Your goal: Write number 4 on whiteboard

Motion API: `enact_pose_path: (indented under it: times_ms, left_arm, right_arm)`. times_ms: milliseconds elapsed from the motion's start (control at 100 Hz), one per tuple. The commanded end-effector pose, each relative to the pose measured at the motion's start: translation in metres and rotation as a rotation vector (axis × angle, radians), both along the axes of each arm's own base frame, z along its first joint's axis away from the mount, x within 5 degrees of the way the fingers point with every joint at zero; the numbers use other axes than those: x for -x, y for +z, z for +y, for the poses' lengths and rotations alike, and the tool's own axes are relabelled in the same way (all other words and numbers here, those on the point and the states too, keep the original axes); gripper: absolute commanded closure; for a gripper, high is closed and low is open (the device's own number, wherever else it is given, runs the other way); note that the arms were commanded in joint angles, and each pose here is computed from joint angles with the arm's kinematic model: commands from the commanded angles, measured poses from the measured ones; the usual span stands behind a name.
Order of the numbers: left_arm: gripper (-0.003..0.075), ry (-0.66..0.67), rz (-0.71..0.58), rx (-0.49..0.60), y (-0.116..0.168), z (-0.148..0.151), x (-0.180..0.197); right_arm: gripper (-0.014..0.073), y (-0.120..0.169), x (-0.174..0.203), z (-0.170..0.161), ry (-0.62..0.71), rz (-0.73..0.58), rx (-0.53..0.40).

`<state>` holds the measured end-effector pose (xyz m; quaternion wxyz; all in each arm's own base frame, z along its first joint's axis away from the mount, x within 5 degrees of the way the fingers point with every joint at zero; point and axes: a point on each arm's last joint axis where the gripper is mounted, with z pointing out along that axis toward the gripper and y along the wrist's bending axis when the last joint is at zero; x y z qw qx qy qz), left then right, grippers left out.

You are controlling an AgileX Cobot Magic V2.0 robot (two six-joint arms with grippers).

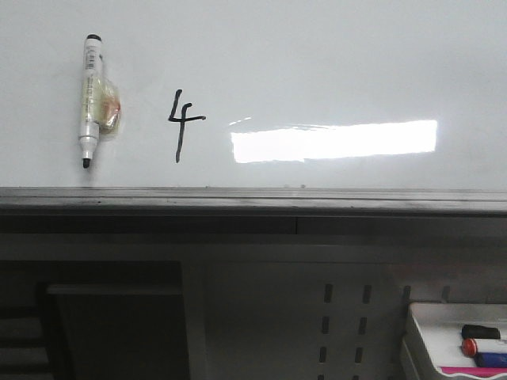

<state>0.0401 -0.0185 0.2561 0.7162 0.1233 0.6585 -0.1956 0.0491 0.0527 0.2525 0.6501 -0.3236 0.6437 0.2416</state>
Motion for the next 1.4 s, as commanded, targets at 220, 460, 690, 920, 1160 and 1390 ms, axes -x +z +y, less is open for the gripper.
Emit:
enact_pose_path:
  times_ms: [220, 460, 690, 920, 1160, 1390]
  left_arm:
    - [0.0741, -0.003, -0.078, 0.042, 0.007, 0.001, 0.003]
    - [0.0741, 0.197, -0.052, -0.055, -0.013, 0.007, -0.005]
    - [0.0741, 0.346, 0.049, -0.037, -0.042, 0.013, -0.012]
    - [0.0741, 0.392, 0.247, -0.051, -0.075, 0.015, -0.015]
    - [0.0741, 0.422, 0.326, -0.066, -0.082, 0.017, -0.013]
    - [0.0741, 0.422, 0.324, -0.066, -0.082, 0.017, -0.013]
  right_arm:
    - [0.0661, 0.016, 0.000, 0.000, -0.004, -0.081, -0.066]
    - [0.0661, 0.016, 0.000, 0.000, -0.004, -0.081, -0.066]
    - [0.0661, 0.016, 0.000, 0.000, -0.004, -0.081, -0.066]
    - [0.0661, 0.016, 0.000, 0.000, -0.004, -0.081, -0.066]
    - [0.0661, 0.016, 0.000, 0.000, -0.004, -0.081, -0.066]
    - [0.0661, 0.016, 0.000, 0.000, -0.004, -0.081, -0.066]
